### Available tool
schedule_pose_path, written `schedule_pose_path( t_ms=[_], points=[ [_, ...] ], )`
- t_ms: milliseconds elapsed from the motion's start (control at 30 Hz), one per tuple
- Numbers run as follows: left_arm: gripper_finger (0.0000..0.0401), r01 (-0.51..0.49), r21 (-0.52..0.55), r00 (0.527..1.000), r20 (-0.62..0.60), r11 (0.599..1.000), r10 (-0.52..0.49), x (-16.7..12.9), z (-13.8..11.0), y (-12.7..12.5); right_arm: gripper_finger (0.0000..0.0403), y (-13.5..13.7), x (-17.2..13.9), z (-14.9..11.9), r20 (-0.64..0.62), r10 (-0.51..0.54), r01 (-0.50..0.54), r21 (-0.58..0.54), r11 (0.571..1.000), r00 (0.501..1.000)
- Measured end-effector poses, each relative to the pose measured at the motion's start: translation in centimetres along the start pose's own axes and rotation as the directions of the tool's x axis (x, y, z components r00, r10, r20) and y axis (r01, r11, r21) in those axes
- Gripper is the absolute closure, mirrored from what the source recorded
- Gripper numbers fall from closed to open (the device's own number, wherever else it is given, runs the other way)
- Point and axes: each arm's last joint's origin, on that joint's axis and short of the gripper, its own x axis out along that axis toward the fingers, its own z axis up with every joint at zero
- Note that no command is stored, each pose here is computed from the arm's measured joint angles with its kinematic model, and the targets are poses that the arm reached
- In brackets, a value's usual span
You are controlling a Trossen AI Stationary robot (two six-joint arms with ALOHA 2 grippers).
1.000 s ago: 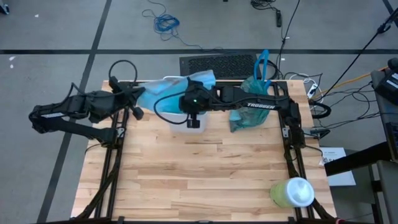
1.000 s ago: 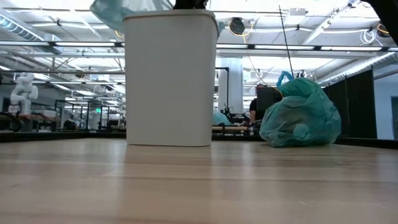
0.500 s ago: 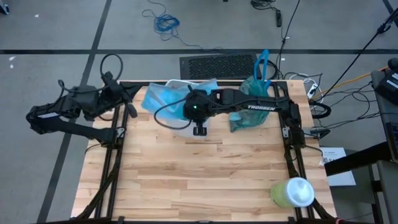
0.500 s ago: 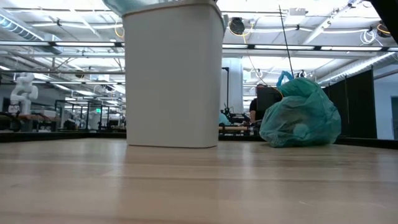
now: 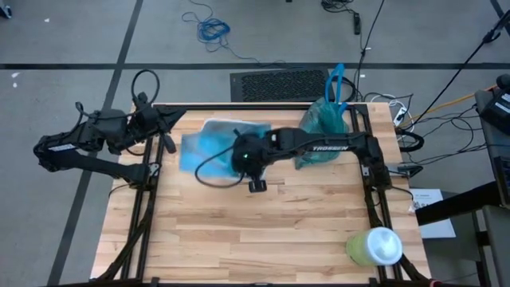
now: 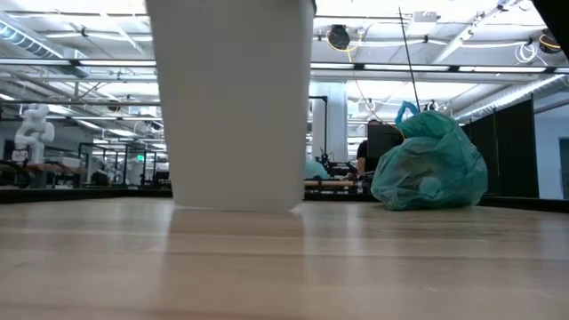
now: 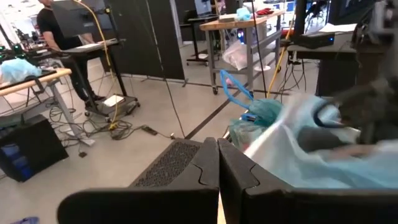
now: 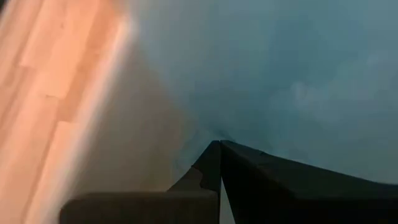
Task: Place trash/remove bag and relplace
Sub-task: Insert a new trash bag into the trash bin
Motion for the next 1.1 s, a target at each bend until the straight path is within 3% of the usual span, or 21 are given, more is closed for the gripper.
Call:
schedule_pose_path(
  t_ms=[100,333,533,800,1000,1100],
  points=[
    [0.0401,0.0,0.0,1.0,0.0,1.0,0.0,0.0,0.0,0.0,0.0403,1.1,0.1,0.3,0.017,-0.015,0.016,-0.051,0.999,1.0],
    [0.0401,0.001,-0.008,1.0,0.013,1.0,-0.001,-0.4,0.1,0.2,0.0403,1.6,-4.9,1.4,0.2,-0.027,0.044,-0.084,0.996,0.979],
    [0.0401,0.002,-0.009,1.0,0.018,1.0,-0.001,-0.4,0.1,0.3,0.0403,-1.2,-7.1,1.3,0.275,-0.091,0.106,-0.041,0.993,0.957],
    [0.0401,0.002,0.001,1.0,0.013,1.0,-0.002,-0.4,0.1,0.2,0.0403,-5.9,-6.8,0.6,0.285,-0.18,0.178,0.032,0.983,0.941],
    [0.0401,-0.077,0.058,0.991,-0.11,0.995,0.083,-0.4,-1.3,0.5,0.0403,-6.4,-8.6,0.3,0.318,-0.211,0.206,0.051,0.977,0.924],
    [0.0401,-0.057,0.059,0.98,-0.187,0.997,0.067,-0.3,-2.1,0.3,0.0403,-6.0,-10.7,0.4,0.366,-0.238,0.235,0.054,0.971,0.899]
  ],
)
